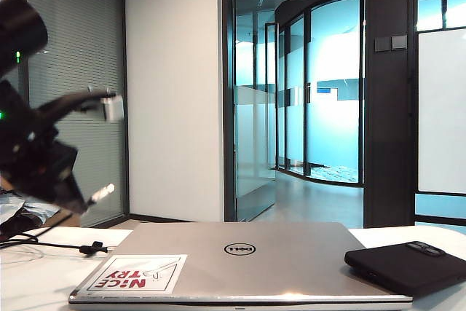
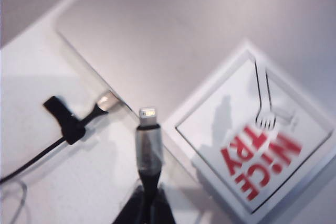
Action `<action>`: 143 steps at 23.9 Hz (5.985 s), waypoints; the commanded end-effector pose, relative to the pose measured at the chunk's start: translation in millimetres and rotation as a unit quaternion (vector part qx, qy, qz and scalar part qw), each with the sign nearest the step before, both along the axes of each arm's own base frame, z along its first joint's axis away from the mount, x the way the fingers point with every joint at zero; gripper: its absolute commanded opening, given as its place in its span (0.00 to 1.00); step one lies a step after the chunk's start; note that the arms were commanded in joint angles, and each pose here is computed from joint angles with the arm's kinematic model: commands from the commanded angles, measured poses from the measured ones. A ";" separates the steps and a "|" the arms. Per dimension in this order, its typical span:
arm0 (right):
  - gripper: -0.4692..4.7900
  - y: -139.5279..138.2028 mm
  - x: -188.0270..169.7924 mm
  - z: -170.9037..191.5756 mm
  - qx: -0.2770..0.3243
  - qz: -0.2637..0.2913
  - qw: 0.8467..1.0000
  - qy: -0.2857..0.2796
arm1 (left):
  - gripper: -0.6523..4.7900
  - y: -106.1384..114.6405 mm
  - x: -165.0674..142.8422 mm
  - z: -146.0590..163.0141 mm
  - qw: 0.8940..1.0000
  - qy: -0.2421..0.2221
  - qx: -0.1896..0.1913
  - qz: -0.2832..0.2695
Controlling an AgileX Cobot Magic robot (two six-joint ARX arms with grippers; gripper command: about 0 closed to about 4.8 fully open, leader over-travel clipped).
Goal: Pick up the charging cable and the phone, plug the charging cable into the charging port on the phone, and finally place them back on the table.
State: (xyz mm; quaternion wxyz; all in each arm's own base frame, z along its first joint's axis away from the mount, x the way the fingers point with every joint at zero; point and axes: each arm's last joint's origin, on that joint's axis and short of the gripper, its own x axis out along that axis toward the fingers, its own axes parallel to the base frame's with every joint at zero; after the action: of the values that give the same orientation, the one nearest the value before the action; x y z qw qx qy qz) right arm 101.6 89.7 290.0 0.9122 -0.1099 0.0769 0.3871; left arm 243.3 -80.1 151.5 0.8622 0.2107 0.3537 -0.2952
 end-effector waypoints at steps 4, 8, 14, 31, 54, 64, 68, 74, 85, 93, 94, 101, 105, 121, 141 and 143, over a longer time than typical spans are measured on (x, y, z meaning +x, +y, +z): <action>0.09 -1.8 1.7 5.0 0.033 -0.049 0.998 0.009 | 0.11 -0.9 -2.4 35.3 0.989 0.011 -0.117 0.095; 0.09 -2.5 2.4 4.9 0.065 -0.071 0.995 0.038 | 0.11 -0.2 -5.3 53.9 0.980 -0.006 -0.158 0.119; 0.09 -9.2 9.9 3.5 0.091 -0.125 0.986 0.061 | 0.11 -17.4 -25.5 79.8 0.977 -0.041 -0.194 0.074; 0.09 -37.8 29.3 -18.0 0.206 -0.222 0.937 0.173 | 0.11 -60.8 -53.3 88.9 0.965 0.014 -0.260 0.024; 0.81 -66.5 36.7 -117.9 0.360 -0.384 0.771 0.359 | 0.11 -60.7 -53.3 88.0 0.975 -0.023 -0.222 -0.019; 0.81 -81.4 62.3 -142.6 0.385 -0.393 0.711 0.438 | 0.11 -60.8 -53.2 88.2 0.974 -0.024 -0.223 -0.019; 0.81 -80.5 77.5 -156.8 0.385 -0.368 0.707 0.465 | 0.11 -60.9 -53.0 88.6 0.974 -0.026 -0.224 -0.020; 0.81 -80.7 90.6 -177.7 0.387 -0.370 0.690 0.488 | 0.11 -61.0 -52.9 88.8 0.974 -0.027 -0.225 -0.020; 0.81 -80.6 105.0 -200.0 0.401 -0.362 0.680 0.495 | 0.11 -61.2 -52.6 89.4 0.973 -0.030 -0.227 -0.020; 0.81 -80.0 109.0 -215.8 0.399 -0.355 0.676 0.508 | 0.11 -61.5 -52.1 90.7 0.972 -0.036 -0.231 -0.022; 0.81 -79.8 109.8 -216.7 0.400 -0.350 0.677 0.509 | 0.11 -61.5 -52.1 90.7 0.972 -0.036 -0.231 -0.022; 0.81 -79.4 119.0 -224.6 0.397 -0.347 0.671 0.522 | 0.11 -61.5 -52.1 90.7 0.972 -0.036 -0.231 -0.022; 0.81 -79.5 126.4 -227.6 0.396 -0.348 0.669 0.524 | 0.11 -61.6 -52.0 90.9 0.972 -0.037 -0.231 -0.022; 0.54 -79.0 138.5 -233.5 0.397 -0.341 0.672 0.524 | 0.11 -61.7 -51.9 91.2 0.972 -0.038 -0.232 -0.022; 0.07 -78.8 142.2 -220.4 0.388 -0.314 0.718 0.485 | 0.11 -61.7 -51.9 91.1 0.972 -0.038 -0.232 -0.022; 0.07 -78.9 142.9 -205.9 0.390 -0.303 0.736 0.464 | 0.11 -61.7 -51.9 91.2 0.972 -0.038 -0.232 -0.022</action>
State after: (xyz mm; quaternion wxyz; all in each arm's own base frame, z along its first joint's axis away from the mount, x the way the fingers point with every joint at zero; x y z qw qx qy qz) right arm 244.6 11.2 78.7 0.7821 0.4935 0.3709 0.0850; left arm 191.4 -141.4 240.6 0.8928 0.0240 0.2462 -0.3764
